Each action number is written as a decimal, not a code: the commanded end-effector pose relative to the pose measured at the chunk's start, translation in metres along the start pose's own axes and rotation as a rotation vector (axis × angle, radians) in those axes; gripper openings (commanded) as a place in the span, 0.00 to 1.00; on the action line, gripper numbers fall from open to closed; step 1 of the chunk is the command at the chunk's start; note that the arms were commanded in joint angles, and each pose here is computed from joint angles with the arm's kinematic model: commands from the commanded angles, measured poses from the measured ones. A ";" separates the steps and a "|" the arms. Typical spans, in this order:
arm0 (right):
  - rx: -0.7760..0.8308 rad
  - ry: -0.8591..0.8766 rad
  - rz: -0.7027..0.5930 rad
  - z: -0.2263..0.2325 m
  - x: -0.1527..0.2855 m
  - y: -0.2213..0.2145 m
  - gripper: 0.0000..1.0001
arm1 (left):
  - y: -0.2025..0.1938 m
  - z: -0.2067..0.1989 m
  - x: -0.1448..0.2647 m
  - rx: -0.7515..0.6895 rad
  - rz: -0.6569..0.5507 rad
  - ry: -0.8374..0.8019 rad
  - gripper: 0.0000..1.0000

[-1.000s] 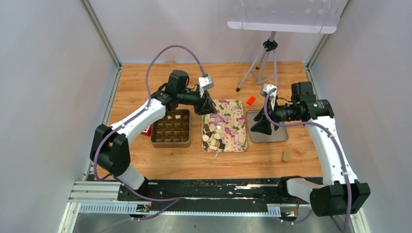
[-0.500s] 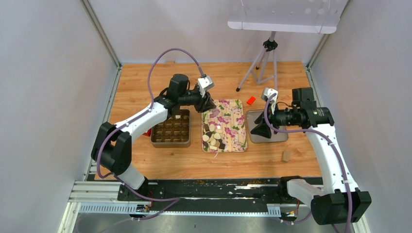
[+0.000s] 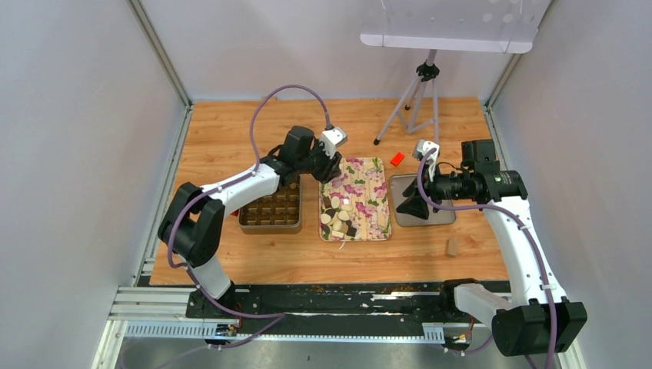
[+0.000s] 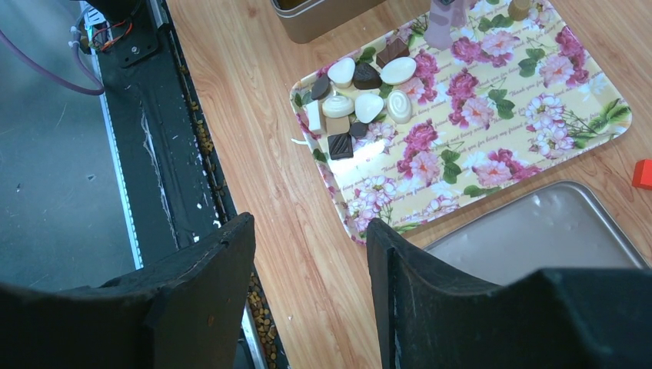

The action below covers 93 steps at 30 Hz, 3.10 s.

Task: Pack the chocolate
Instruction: Pick up the fake chocolate from the plate.

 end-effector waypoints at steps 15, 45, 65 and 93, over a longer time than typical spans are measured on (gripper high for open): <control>0.032 -0.004 -0.022 -0.002 -0.002 0.002 0.55 | -0.028 -0.016 -0.008 0.107 0.080 0.010 0.47; 0.046 0.000 -0.027 0.001 -0.002 -0.001 0.55 | -0.002 -0.042 0.017 -0.060 0.043 -0.115 0.47; 0.040 0.008 -0.035 0.001 -0.004 -0.003 0.54 | -0.042 -0.046 -0.004 -0.074 0.154 -0.173 0.52; 0.033 0.009 -0.029 -0.003 -0.006 -0.003 0.53 | 0.016 -0.080 0.018 -0.102 -0.203 -0.287 0.46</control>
Point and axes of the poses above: each gripper's point midway between its finger pads, its own x axis back along the fingers, its own z axis along the line the jaws close on, y = z × x, the point moved 1 cm from there along x, back along the fingers, and after that the axes turned 4 degrees about x, right-handed, at the moved point
